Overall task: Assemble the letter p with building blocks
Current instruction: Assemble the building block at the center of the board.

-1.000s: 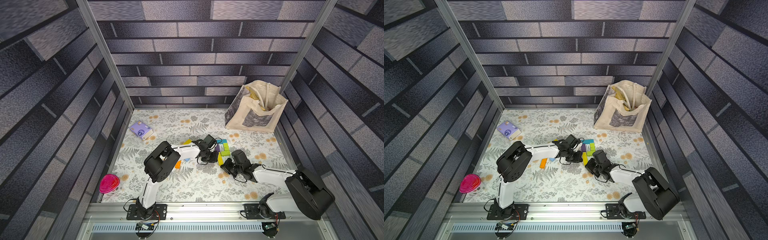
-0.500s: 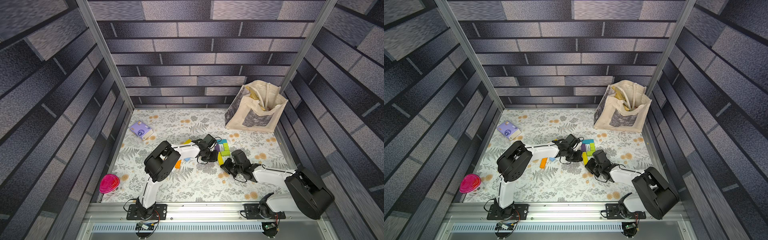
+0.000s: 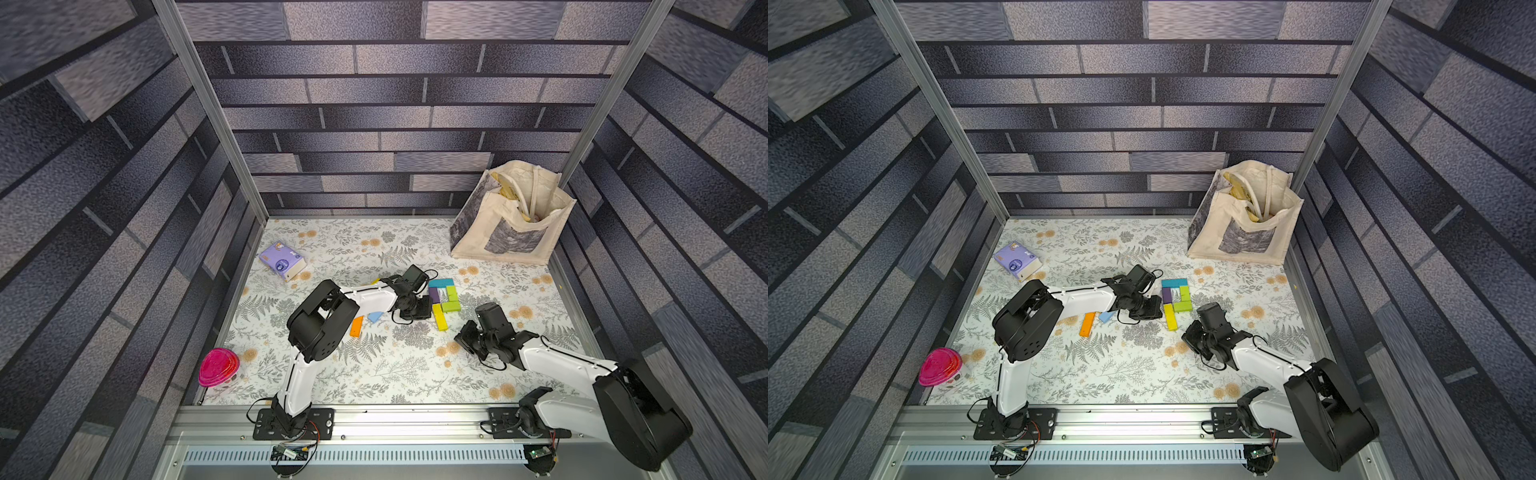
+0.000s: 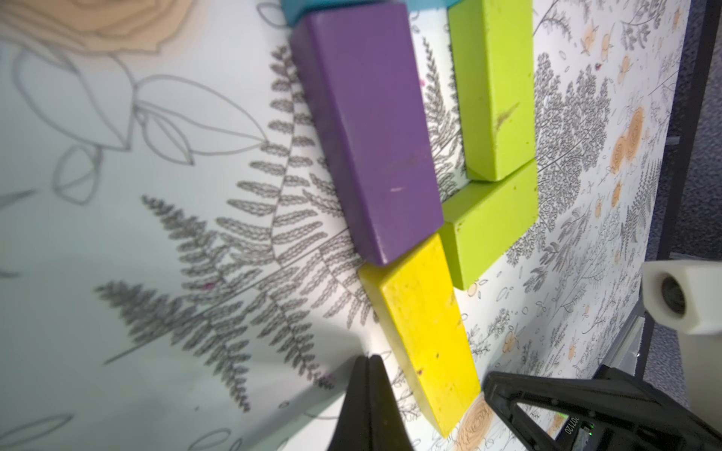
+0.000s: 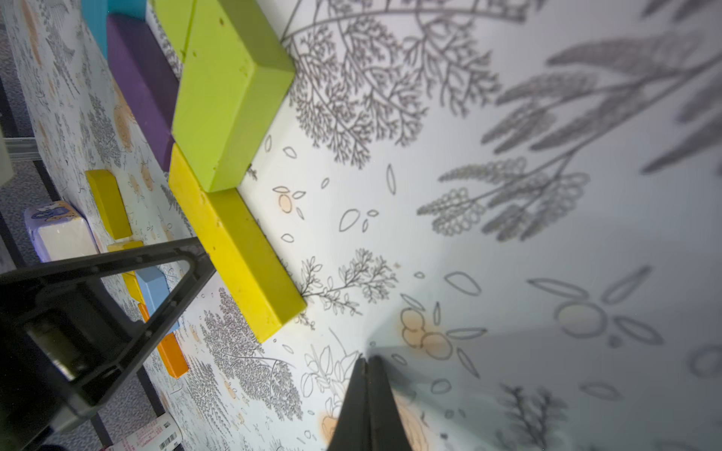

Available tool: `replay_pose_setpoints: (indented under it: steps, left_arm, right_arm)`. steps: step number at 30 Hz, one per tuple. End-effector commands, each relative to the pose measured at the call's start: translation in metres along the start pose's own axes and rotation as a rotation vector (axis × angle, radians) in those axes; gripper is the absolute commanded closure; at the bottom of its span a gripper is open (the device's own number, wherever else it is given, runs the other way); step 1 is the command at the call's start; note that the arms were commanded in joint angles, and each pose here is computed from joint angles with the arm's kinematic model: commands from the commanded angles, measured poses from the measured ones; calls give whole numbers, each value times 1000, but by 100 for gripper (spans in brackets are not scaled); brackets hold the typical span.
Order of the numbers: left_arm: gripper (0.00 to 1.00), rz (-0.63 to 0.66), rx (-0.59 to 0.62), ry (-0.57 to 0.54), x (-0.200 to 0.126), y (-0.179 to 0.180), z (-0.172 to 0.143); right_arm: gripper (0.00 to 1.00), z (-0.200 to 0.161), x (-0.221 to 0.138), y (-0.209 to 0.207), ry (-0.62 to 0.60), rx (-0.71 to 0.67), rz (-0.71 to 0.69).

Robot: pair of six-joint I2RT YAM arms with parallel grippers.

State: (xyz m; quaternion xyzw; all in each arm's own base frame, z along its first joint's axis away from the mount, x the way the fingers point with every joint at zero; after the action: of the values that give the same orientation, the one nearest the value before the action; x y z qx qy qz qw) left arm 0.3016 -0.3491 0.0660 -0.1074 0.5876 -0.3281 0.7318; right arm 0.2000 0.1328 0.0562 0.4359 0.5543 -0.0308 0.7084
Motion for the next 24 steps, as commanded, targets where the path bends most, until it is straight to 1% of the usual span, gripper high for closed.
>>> replay_pose_setpoints:
  steps: [1, 18, 24]
  left_arm:
    - [100, 125, -59, 68, 12, 28, -14]
    - [100, 131, -69, 82, 20, 29, -9]
    - [100, 148, -74, 49, 11, 32, -6]
  right_arm:
    - [100, -2, -3, -41, 12, 4, -175]
    - [100, 0, 4, -43, 38, 15, -175]
    - [100, 0, 3, -43, 34, 4, -181]
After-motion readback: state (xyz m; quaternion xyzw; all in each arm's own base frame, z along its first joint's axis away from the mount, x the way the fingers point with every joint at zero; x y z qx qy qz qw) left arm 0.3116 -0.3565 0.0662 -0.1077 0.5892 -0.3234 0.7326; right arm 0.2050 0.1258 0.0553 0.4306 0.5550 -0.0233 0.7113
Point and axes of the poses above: each gripper's point midway between its finger pads, its own x axis out along the fingers, its own y axis along the line the jaws close on, z = x × y, the point moved 5 cm from there along -x, back along the fingers, and after that the axes turned 7 degrees about x, right-handed, at the moved point
